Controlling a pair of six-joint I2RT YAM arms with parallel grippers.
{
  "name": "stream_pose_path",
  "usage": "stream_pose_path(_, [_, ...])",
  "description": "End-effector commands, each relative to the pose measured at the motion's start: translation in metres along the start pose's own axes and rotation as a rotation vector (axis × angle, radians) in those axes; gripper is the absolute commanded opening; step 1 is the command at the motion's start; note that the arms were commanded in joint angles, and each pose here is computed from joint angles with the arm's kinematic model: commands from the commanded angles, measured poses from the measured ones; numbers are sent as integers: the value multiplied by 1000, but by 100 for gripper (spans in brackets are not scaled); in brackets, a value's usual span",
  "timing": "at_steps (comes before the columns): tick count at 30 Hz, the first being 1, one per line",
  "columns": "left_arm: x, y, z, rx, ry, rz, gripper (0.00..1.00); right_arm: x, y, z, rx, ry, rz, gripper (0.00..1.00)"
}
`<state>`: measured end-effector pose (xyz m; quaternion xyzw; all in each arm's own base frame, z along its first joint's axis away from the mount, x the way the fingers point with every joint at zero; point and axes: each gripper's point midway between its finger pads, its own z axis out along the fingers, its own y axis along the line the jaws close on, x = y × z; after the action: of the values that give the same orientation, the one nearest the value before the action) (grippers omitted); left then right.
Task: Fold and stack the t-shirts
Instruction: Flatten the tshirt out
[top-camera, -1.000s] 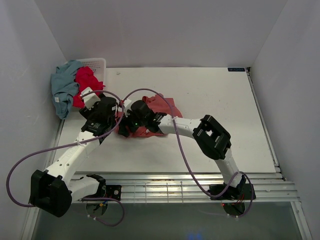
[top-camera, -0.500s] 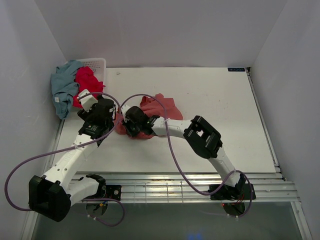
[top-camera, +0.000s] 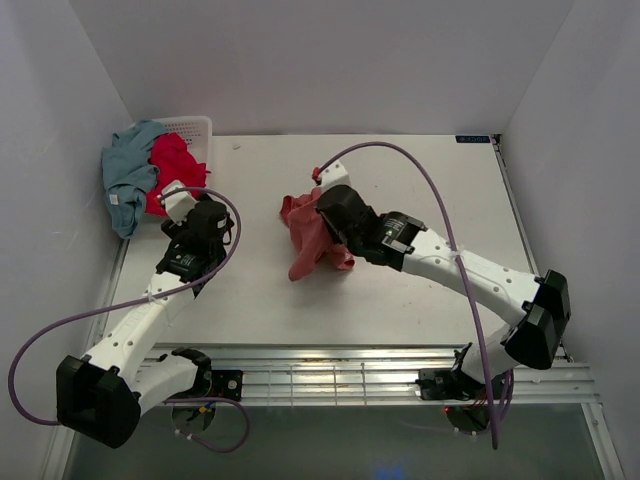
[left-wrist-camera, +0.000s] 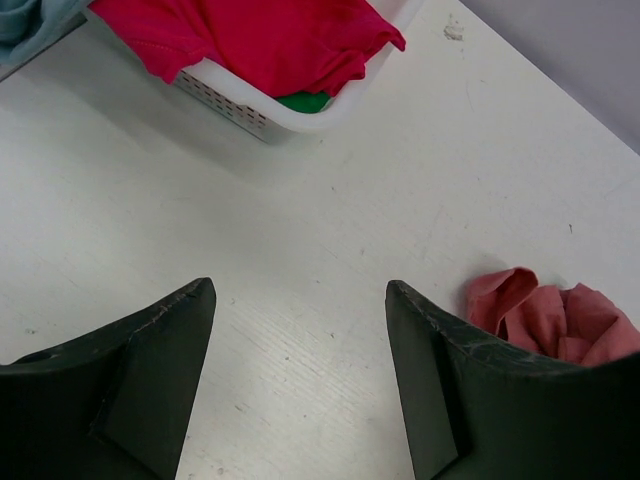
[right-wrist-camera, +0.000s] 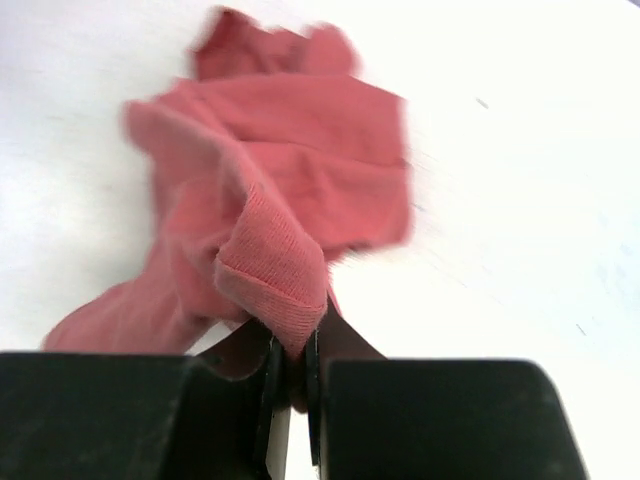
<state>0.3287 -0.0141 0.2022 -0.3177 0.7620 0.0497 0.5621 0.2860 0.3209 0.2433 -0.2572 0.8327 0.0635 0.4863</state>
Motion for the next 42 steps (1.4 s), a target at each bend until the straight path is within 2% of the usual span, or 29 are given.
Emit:
stream_pose_path(1, [-5,-9,-6,61,11,-20,79,71,-84,-11,343,216,-24,8])
stream_pose_path(3, [-2,-10,-7,72,21,-19,79,85,-110,-18,422,240,34,8])
stream_pose_path(9, [1,-9,-12,99,39,-10,79,156,-196,-38,688,421,168,8])
stream_pose_path(10, [1,-9,-13,103,39,-13,79,163,-201,-39,706,440,177,11])
stream_pose_path(11, [1,-11,-15,117,43,-15,79,171,-210,-41,731,467,187,22])
stream_pose_path(12, [2,-11,-15,122,47,-15,79,175,-212,-40,740,485,181,38])
stream_pose_path(13, [3,-11,-15,124,49,-15,79,176,-213,-39,745,494,173,78])
stream_pose_path(14, [5,-12,-16,132,59,-12,79,172,-212,-37,738,496,165,86])
stream_pose_path(16, [7,-15,-16,144,69,-10,79,167,-208,-28,695,496,132,91])
stream_pose_path(23, [30,-48,-3,266,127,47,81,116,-172,8,381,286,146,93])
stream_pose_path(28, [51,-51,7,256,175,78,80,137,-172,31,372,320,151,89])
stream_pose_path(35, [51,-43,6,243,157,85,80,152,-154,59,279,349,172,88])
stream_pose_path(38, [52,-43,6,242,161,87,80,162,-146,67,248,370,186,80])
stream_pose_path(39, [50,-43,6,242,158,86,80,163,-145,68,246,372,190,72])
stream_pose_path(41, [50,-42,7,234,155,87,80,168,-144,68,248,389,196,64])
stream_pose_path(42, [49,-41,6,233,155,86,80,170,-144,66,251,399,194,55])
